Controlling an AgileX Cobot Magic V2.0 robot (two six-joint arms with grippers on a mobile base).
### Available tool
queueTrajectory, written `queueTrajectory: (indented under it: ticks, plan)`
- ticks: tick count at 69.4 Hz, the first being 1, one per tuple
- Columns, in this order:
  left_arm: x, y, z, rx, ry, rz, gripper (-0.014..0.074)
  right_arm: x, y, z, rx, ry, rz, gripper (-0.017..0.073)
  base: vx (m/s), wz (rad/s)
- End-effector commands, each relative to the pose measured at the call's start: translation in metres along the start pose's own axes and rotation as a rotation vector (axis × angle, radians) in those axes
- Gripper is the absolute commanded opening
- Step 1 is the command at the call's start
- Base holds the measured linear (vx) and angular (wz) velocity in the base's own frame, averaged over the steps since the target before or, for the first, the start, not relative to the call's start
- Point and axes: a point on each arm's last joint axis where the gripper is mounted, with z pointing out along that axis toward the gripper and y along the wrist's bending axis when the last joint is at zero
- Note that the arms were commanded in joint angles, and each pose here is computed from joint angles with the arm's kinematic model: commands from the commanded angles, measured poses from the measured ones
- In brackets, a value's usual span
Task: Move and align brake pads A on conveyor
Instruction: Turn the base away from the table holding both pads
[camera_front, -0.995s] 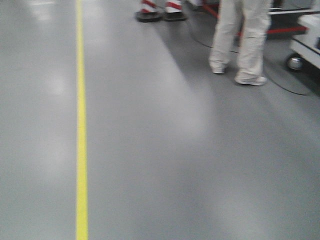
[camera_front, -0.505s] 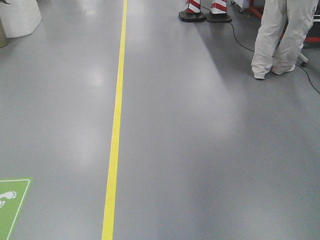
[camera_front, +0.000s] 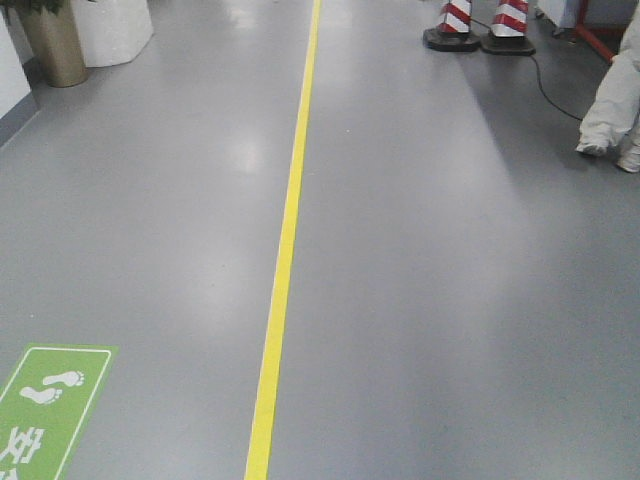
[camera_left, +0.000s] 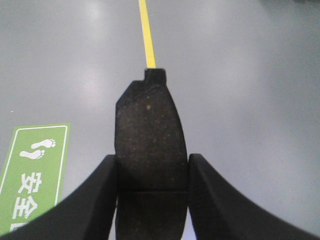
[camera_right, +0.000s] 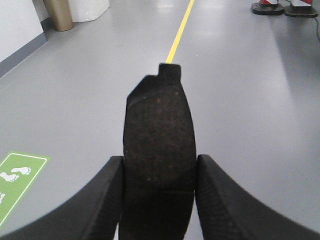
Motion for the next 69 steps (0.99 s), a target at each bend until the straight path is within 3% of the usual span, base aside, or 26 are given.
queueTrajectory:
  ticks: [1, 30, 69]
  plan:
    - [-0.0151, -0.0005, -0.0051, 0.002, -0.108, -0.011, -0.0006, -0.0172, 0.0004, -0.0042, 0.000, -0.123, -0.014, -0.0007, 0.19, 0.24]
    - [-0.0151, -0.0005, -0.0054, 0.002, -0.109, -0.011, -0.0006, -0.0172, 0.0004, -0.0042, 0.000, -0.123, -0.014, -0.0007, 0.32, -0.01]
    - [-0.0151, -0.0005, -0.0054, 0.002, -0.109, -0.011, -0.0006, -0.0172, 0.0004, -0.0042, 0.000, -0.123, -0.014, -0.0007, 0.52, -0.06]
